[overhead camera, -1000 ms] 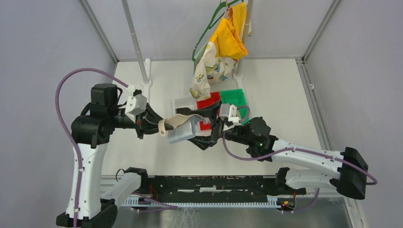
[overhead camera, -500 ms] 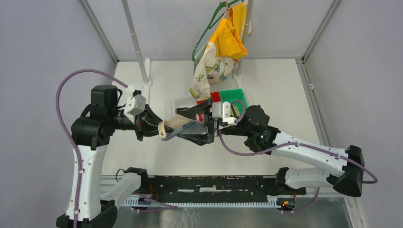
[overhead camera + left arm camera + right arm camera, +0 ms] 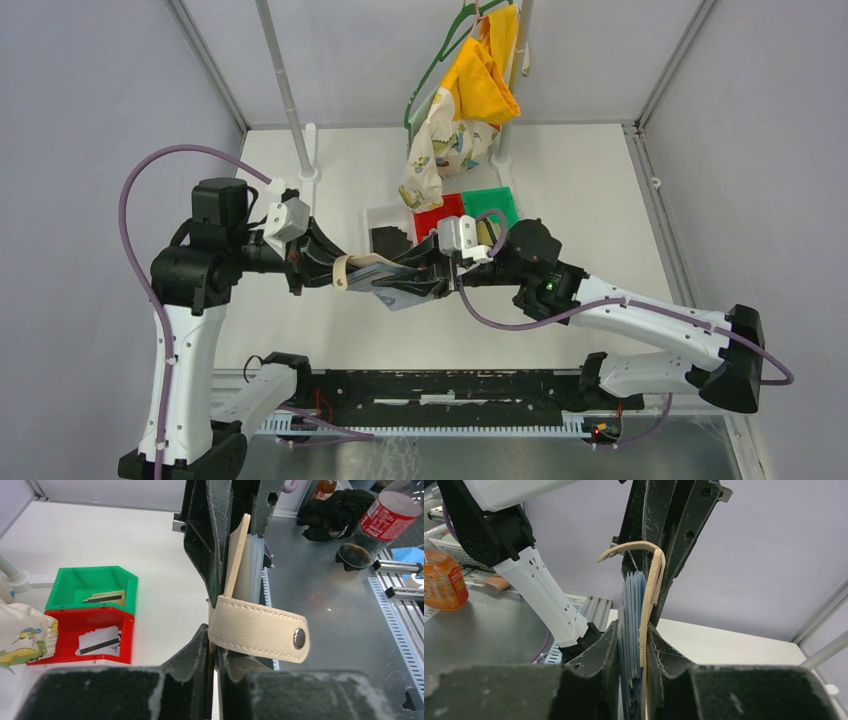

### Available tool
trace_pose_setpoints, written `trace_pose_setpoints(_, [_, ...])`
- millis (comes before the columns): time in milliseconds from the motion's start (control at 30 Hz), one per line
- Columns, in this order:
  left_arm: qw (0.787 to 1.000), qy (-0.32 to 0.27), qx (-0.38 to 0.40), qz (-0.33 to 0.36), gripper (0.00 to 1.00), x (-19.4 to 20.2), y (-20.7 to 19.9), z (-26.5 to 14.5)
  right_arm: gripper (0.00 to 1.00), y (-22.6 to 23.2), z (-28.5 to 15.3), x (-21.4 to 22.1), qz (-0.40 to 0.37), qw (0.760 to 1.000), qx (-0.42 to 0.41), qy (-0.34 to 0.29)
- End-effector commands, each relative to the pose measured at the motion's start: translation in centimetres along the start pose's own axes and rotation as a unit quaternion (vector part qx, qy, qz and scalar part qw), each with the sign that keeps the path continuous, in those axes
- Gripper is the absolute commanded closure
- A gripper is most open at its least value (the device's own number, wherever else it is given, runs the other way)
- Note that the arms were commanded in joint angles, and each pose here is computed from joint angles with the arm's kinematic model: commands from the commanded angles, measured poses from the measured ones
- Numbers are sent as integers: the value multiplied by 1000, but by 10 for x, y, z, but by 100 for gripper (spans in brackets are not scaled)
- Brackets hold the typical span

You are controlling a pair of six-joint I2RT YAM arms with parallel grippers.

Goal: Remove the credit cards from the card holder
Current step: Remove the credit card from the card holder.

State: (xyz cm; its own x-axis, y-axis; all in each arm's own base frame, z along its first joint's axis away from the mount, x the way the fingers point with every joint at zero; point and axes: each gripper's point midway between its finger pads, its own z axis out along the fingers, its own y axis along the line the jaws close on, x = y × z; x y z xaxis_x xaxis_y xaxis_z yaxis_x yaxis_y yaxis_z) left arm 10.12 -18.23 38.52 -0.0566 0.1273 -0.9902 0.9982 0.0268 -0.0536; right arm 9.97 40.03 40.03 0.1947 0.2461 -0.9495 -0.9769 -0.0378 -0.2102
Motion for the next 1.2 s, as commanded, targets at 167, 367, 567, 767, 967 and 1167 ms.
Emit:
trace_pose_setpoints(167, [999, -30, 9, 22, 57, -21, -11, -1, 100, -11, -11, -13, -2, 1000, 27, -9])
trace_pose_setpoints(367, [999, -39, 34, 3, 53, -17, -20, 0, 100, -18, -15, -12, 14, 999, 49, -10])
trace_pose_setpoints(567, [998, -40, 40, -1, 47, -5, -26, 1, 100, -26, -8, -20, 45, 997, 61, -14])
trace_pose_setpoints(767, [997, -50, 61, -10, 33, -7, -35, 1, 100, -27, -7, -9, 55, 997, 61, 12])
trace_pose_setpoints(967, [995, -55, 76, -15, 9, -14, -39, 0, 100, -29, -18, -6, 33, 997, 70, 23])
trace_pose_setpoints(1167, [995, -59, 81, -5, 9, -20, -38, 0, 100, -25, -24, -6, 23, 997, 63, 33])
